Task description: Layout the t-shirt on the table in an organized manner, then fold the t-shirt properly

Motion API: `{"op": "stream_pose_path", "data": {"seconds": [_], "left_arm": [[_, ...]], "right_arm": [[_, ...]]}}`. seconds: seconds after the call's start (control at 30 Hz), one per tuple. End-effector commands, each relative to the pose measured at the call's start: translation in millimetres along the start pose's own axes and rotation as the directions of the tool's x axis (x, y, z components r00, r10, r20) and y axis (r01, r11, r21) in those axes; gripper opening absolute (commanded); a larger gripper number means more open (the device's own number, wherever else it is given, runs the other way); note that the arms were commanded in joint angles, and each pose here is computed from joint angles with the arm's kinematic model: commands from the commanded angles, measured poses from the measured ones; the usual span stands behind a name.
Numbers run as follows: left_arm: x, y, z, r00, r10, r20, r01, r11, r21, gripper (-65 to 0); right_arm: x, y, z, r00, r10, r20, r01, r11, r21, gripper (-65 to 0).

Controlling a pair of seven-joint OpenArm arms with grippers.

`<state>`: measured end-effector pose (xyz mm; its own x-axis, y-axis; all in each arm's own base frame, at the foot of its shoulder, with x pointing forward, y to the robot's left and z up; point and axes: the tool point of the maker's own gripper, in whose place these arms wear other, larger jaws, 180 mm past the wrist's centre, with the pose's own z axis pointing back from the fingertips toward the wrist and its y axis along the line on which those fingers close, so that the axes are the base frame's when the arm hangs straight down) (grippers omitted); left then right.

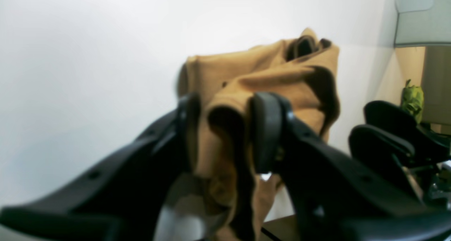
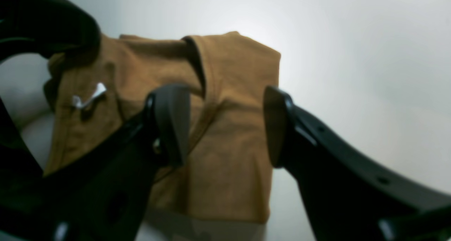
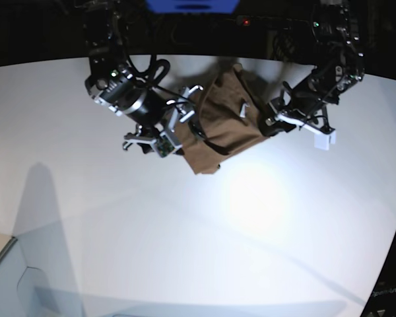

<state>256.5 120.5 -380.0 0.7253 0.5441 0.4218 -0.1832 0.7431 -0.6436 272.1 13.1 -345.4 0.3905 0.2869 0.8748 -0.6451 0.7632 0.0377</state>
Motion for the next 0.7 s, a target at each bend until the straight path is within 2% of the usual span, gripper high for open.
{"op": "stream_pose_path", "data": {"seconds": [0.0,0.07,0.17,0.2,0.47,0.67], "left_arm": [[8,-8,2,1.000,-0.006,0.021,0.006,1.000,-0.028,-45.8],[13,-11,1,0.999,-0.010,0.030,0.011,0.999,-0.034,-51.3],[16,-12,1,0.999,-0.011,0.036,0.013,0.999,-0.037,-63.9],[18,-14,0,0.999,-0.015,0.041,0.017,0.999,-0.042,-65.0],[50,-37,0,0.993,-0.041,0.108,0.051,0.995,-0.090,-64.8],[54,-29,-7,0.994,-0.028,0.106,0.037,0.997,-0.075,-64.8]], "right_arm": [[18,0,0,0.998,0.003,0.062,-0.004,1.000,0.003,-30.9],[18,0,0,0.998,0.004,0.063,-0.005,1.000,0.003,-30.9],[18,0,0,0.998,0.004,0.062,-0.004,1.000,0.003,-31.0],[18,0,0,0.998,0.004,0.062,-0.004,1.000,0.003,-31.0],[18,0,0,0.998,0.004,0.063,-0.005,1.000,0.003,-31.0],[13,-4,2,0.999,0.017,0.049,-0.017,1.000,0.000,-31.0]]}}
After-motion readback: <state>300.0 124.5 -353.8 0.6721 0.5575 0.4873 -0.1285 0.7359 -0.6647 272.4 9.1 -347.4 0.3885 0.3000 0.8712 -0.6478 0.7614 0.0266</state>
